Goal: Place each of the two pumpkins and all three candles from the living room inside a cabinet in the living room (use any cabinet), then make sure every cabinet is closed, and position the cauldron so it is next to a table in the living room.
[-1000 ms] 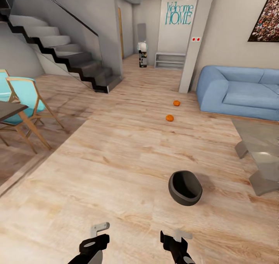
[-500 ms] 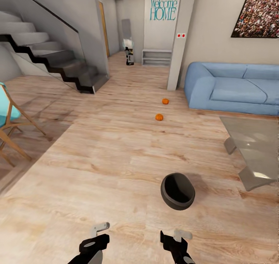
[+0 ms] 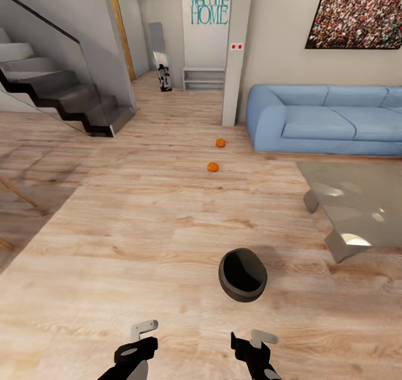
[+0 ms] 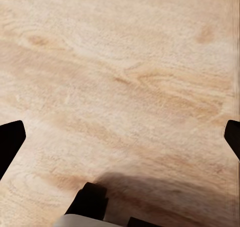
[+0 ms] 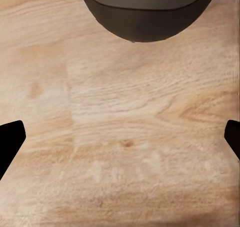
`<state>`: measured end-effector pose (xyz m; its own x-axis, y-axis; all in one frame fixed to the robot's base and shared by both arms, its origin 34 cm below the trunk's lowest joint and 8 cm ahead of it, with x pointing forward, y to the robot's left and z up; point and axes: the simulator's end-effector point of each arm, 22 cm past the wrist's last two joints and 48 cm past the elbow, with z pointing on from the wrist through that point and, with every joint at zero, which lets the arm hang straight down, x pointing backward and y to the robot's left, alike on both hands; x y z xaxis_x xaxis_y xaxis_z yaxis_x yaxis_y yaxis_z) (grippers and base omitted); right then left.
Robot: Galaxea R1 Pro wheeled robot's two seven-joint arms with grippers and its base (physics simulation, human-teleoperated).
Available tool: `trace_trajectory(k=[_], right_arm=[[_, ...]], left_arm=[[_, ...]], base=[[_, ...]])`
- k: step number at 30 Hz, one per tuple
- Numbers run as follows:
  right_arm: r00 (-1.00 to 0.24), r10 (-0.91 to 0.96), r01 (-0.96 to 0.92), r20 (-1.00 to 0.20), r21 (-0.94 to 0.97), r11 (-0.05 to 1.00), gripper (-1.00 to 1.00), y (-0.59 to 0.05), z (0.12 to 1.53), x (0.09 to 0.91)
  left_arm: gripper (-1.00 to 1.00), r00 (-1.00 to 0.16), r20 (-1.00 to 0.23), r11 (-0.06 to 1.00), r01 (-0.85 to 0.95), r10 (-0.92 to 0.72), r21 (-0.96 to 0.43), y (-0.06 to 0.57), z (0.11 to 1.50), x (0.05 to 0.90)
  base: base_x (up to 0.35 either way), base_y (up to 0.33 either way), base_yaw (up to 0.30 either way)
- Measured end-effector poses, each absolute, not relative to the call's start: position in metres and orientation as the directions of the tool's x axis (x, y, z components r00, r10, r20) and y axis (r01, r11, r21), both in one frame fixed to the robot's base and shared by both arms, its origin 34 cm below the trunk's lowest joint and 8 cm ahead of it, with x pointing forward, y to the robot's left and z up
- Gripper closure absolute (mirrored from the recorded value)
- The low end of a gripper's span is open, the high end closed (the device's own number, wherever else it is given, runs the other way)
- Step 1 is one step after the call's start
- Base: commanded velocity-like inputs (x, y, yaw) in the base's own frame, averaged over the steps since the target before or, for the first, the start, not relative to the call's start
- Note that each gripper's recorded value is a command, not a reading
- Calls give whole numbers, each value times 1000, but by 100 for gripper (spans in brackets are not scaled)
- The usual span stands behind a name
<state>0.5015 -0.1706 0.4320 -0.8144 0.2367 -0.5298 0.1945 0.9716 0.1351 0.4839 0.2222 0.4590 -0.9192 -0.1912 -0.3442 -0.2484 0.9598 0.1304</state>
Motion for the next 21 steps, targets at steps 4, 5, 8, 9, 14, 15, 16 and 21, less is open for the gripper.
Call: trace_trajectory(k=[4,5,8,9,14,15,16,21], right_arm=[[-814,237,195,-530,136,971,-100,-170,432,501],[-814,237,195,-530,136,971,-100,-170,432,502],[-813,238,195,-531,136,971,-100,-170,433,502],[-813,238,195,-532,137,971,-100,-169,433,502],[-811,237,193,-534,137,972,-100,-169,434,503],[-811,237,193,-535,137,972,-100,-169,434,504],[-810,237,193,-536,137,972,-100,-169,434,504],[-805,234,189,-545,139,972,-100,-169,436,506]], left_arm=[[-100,-919,-344,960,-248,-191,130,222,459,484],[-100,-919,-344,960,-248,-191,130,222,459,484],[-100,-919,-345,960,-249,-191,131,223,459,484],[-100,-919,-346,960,-248,-191,130,222,459,484],[-100,-918,-348,960,-248,-190,130,223,460,485],[-100,-917,-349,960,-249,-191,130,223,461,486],[-100,-917,-350,960,-249,-190,130,222,461,486],[-100,-917,-351,960,-249,-191,130,223,461,486]], base=[[1,0,-273],[0,0,-276],[0,0,-276],[0,0,-276],[30,1,-277],[127,31,-277],[174,62,-262],[150,47,-94]])
